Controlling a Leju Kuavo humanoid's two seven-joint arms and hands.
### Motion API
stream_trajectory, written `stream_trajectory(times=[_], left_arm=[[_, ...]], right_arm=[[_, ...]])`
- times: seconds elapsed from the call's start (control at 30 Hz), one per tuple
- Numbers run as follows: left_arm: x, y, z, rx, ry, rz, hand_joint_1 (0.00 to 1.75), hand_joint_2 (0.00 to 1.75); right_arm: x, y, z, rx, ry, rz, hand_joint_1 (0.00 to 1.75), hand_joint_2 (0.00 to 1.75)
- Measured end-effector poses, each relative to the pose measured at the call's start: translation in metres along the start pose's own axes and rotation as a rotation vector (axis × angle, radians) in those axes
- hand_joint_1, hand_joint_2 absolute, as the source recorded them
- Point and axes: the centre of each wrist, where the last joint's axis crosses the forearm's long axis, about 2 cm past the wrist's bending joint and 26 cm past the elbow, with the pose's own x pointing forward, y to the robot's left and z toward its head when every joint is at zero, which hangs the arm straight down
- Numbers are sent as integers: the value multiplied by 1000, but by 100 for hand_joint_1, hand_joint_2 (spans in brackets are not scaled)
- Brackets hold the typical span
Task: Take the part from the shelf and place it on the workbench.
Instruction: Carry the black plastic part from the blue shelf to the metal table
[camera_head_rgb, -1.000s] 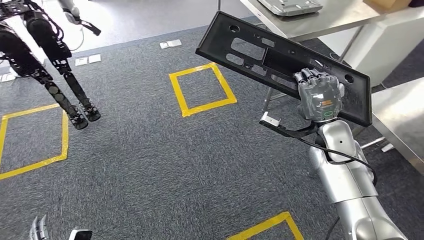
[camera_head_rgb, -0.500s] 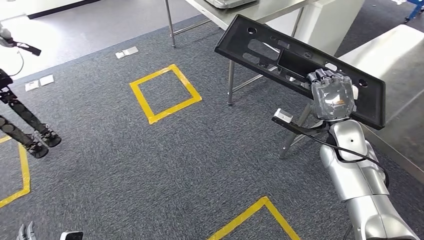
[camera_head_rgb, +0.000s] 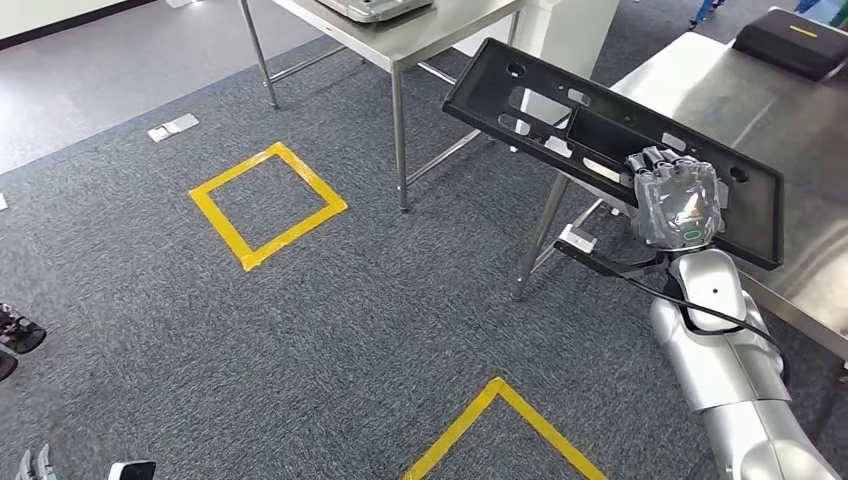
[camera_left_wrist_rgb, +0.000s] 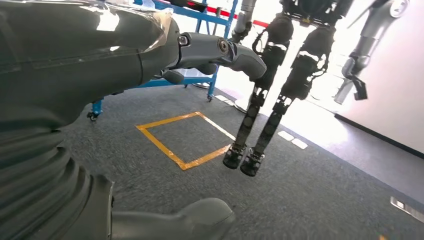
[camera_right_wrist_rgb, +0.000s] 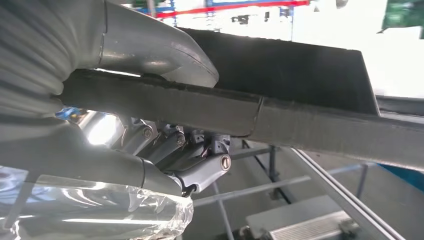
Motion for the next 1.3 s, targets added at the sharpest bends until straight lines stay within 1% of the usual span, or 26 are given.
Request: stream_trajectory(times=[0.2, 0.43, 0.67, 0.87, 0.97, 1.1, 1.3], left_arm=[[-1, 1, 1, 10, 18, 7, 0, 175], [-4, 2, 0, 17, 25, -8, 0, 175], [-10, 8, 1, 13, 21, -43, 0, 175], [-11, 12, -3, 29, 14, -60, 0, 175], [-12, 14, -2, 31, 12, -68, 0, 175], [-13, 14, -2, 31, 13, -70, 0, 175], [-13, 16, -3, 36, 8, -75, 0, 175]], right_arm=[[-1, 1, 4, 8, 2, 3, 175, 175], [-10, 0, 15, 10, 28, 15, 175, 175], [-6, 6, 35, 38, 38, 18, 175, 175], [-13, 8, 54, 54, 69, 30, 175, 175], [-18, 6, 59, 45, 81, 39, 175, 175], [-16, 7, 67, 57, 82, 36, 175, 175], [-19, 4, 68, 45, 91, 41, 175, 175]])
